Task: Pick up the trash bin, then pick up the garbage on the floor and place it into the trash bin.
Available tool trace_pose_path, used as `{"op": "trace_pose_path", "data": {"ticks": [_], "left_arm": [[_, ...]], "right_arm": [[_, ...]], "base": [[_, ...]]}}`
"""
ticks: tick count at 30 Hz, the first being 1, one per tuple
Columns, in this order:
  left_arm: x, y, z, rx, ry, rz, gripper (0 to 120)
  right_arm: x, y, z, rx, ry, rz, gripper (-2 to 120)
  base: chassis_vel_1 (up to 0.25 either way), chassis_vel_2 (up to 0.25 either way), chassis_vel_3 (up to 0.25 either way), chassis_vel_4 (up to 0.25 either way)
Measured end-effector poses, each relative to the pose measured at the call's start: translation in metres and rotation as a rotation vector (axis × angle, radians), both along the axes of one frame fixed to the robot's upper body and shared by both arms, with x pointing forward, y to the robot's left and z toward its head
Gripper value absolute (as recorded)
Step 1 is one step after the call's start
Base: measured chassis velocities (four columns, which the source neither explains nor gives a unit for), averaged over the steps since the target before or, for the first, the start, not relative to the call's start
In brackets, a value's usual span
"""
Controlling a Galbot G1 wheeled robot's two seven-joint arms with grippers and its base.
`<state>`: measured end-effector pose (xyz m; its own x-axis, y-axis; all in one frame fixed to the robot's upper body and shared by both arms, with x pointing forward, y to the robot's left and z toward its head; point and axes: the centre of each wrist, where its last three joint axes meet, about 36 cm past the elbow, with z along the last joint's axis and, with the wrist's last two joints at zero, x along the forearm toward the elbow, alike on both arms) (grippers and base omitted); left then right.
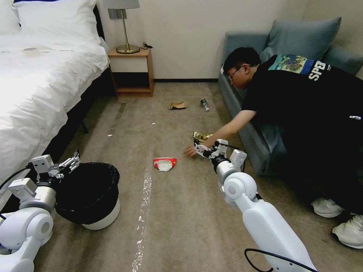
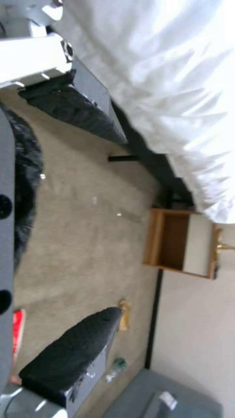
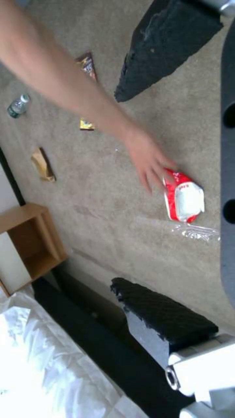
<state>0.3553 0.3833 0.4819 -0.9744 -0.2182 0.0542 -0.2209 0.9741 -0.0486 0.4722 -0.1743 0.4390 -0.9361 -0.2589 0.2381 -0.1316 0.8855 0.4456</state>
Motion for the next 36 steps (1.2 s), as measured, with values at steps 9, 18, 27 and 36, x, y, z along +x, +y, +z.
{"op": "trace_pose_path", "data": {"ticks": [9, 18, 27, 36], "left_arm": [[-0.022, -0.045, 0.049, 0.055, -0.127, 0.146, 100], [-0.02, -0.031, 0.031, 0.093, -0.108, 0.148, 100], [-0.022, -0.014, 0.003, 0.161, -0.05, 0.111, 100], [-0.02, 0.0, -0.001, 0.215, -0.004, 0.083, 100]], "right_arm": [[-0.068, -0.058, 0.024, 0.001, -0.03, -0.105, 100], [-0.114, -0.085, 0.044, -0.032, -0.047, -0.15, 100], [-0.177, -0.113, 0.082, -0.136, -0.092, -0.157, 100], [-0.183, -0.118, 0.068, -0.178, -0.071, -0.129, 100]], "base": [[0.0, 0.0, 0.0, 0.0], [0.0, 0.0, 0.0, 0.0], [0.0, 0.0, 0.0, 0.0], [0.0, 0.0, 0.0, 0.0]]}}
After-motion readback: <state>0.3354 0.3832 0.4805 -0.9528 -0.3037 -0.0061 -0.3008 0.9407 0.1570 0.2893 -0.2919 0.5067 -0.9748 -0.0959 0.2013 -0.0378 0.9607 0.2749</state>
